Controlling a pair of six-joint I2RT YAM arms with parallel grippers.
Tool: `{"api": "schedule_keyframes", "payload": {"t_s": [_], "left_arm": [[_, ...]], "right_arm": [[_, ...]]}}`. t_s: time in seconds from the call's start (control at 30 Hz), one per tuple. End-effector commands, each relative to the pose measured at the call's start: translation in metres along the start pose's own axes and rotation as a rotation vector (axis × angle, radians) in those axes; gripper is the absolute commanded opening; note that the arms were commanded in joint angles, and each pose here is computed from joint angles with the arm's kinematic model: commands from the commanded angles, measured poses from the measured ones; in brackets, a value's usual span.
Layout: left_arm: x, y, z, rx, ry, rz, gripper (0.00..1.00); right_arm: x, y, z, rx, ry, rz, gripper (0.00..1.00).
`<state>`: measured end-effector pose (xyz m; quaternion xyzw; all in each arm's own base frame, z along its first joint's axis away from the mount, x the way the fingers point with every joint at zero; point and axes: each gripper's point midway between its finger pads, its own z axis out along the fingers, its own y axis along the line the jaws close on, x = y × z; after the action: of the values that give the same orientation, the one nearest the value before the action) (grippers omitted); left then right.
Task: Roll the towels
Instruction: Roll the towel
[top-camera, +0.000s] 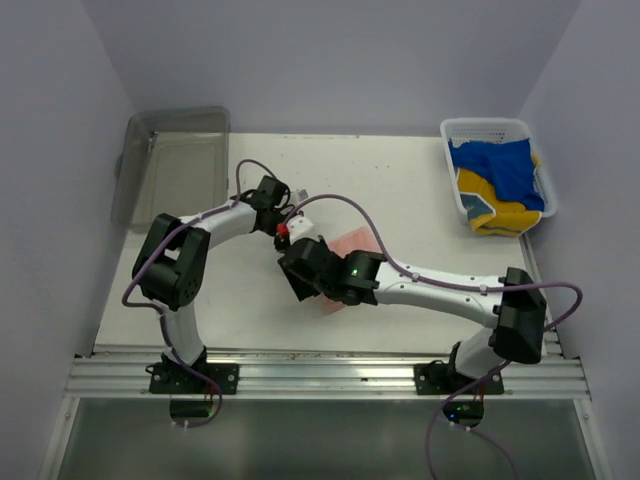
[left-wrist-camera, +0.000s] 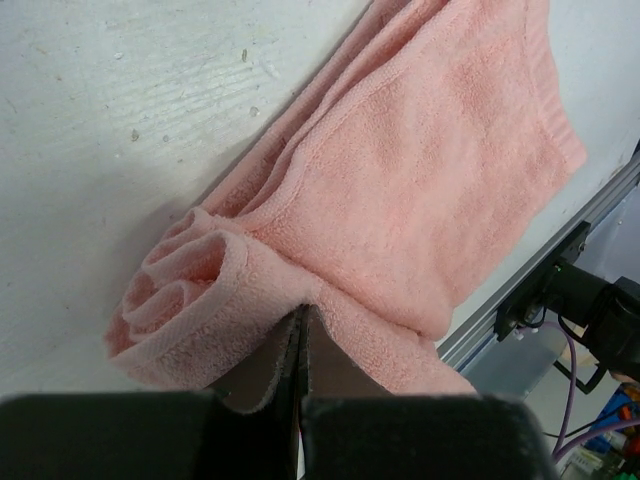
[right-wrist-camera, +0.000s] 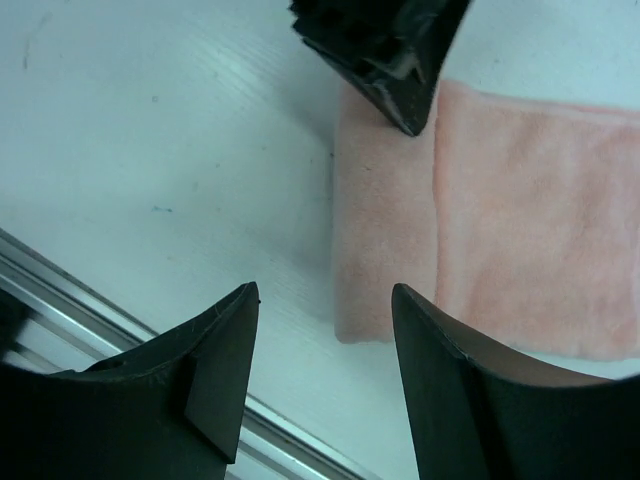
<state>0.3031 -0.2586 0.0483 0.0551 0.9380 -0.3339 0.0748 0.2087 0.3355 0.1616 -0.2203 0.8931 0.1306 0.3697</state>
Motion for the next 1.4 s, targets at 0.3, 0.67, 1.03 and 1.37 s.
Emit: {"api": "schedule_keyframes", "payload": {"t_s": [0.3, 0.67, 1.03, 1.37], "left_arm": [[0.007, 0.025, 0.017, -0.099, 0.035, 0.031, 0.00], [0.006, 0.024, 0.019, -0.096, 0.039, 0.031, 0.00], [0.003, 0.019, 0.017, -0.083, 0.035, 0.034, 0.00], [-0.001, 0.015, 0.011, -0.081, 0.014, 0.018, 0.20]], "right_arm": [[0.028, -0.005, 0.033, 0.208, 0.085, -0.508, 0.62], [0.089, -0.022, 0.067, 0.254, 0.198, -0.519, 0.68], [0.130, -0.033, 0.087, 0.250, 0.261, -0.472, 0.67], [0.159, -0.030, 0.098, 0.111, 0.311, -0.251, 0.35]]}}
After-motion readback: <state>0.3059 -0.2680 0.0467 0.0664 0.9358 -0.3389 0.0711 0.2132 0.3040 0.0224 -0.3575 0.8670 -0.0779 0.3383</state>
